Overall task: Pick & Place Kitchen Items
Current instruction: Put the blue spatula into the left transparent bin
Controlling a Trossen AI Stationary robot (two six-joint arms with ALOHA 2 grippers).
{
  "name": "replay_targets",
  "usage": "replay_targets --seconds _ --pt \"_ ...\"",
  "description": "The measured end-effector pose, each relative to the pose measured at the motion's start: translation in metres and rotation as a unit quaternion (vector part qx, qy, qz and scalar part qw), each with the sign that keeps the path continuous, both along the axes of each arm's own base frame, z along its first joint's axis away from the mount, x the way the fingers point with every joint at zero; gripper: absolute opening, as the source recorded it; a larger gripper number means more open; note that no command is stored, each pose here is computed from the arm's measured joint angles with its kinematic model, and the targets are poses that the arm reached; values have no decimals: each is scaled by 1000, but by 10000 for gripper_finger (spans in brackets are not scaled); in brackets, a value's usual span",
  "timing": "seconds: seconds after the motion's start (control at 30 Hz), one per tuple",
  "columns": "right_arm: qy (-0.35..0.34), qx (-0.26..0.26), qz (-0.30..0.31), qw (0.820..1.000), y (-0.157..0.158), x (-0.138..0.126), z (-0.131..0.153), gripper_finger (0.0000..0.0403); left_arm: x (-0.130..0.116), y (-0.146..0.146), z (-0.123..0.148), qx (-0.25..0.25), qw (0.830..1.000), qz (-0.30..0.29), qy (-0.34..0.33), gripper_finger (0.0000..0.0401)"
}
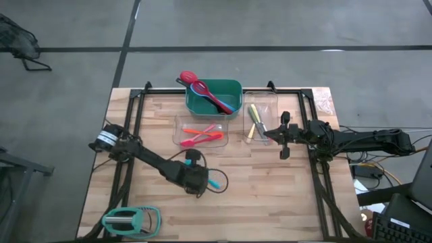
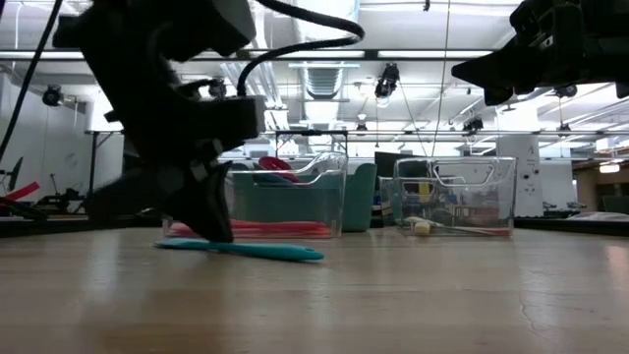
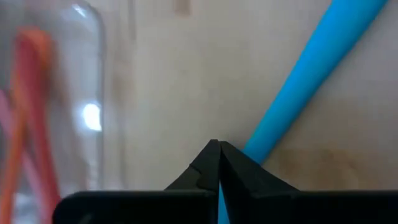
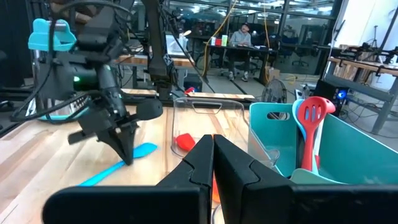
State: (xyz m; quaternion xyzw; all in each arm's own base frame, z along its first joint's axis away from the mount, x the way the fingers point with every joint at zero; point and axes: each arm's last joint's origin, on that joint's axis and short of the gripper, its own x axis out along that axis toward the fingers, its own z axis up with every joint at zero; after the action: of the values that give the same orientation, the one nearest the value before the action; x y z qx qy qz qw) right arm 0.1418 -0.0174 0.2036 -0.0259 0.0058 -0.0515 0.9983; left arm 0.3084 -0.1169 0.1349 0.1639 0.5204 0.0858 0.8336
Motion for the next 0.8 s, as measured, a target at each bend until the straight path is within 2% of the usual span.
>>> replay_targets --seconds 0.1,0.17,0.37,0.53,0.67,0.8 --pt "0 0 0 1000 0 0 0 8 1 -5 13 -49 998 20 30 11" --pt "0 0 0 1000 0 0 0 8 6 -9 21 -71 997 24 25 7" --pt "0 0 0 1000 0 0 0 8 12 -20 39 -76 997 -9 14 10" --pt "0 0 0 1000 0 0 0 8 4 -20 50 -102 994 0 26 36" --pt "0 0 0 1000 0 0 0 8 -12 -16 53 -88 994 4 57 62" --pt "-1 0 0 1000 0 0 0 8 -27 -9 52 -88 993 23 78 108"
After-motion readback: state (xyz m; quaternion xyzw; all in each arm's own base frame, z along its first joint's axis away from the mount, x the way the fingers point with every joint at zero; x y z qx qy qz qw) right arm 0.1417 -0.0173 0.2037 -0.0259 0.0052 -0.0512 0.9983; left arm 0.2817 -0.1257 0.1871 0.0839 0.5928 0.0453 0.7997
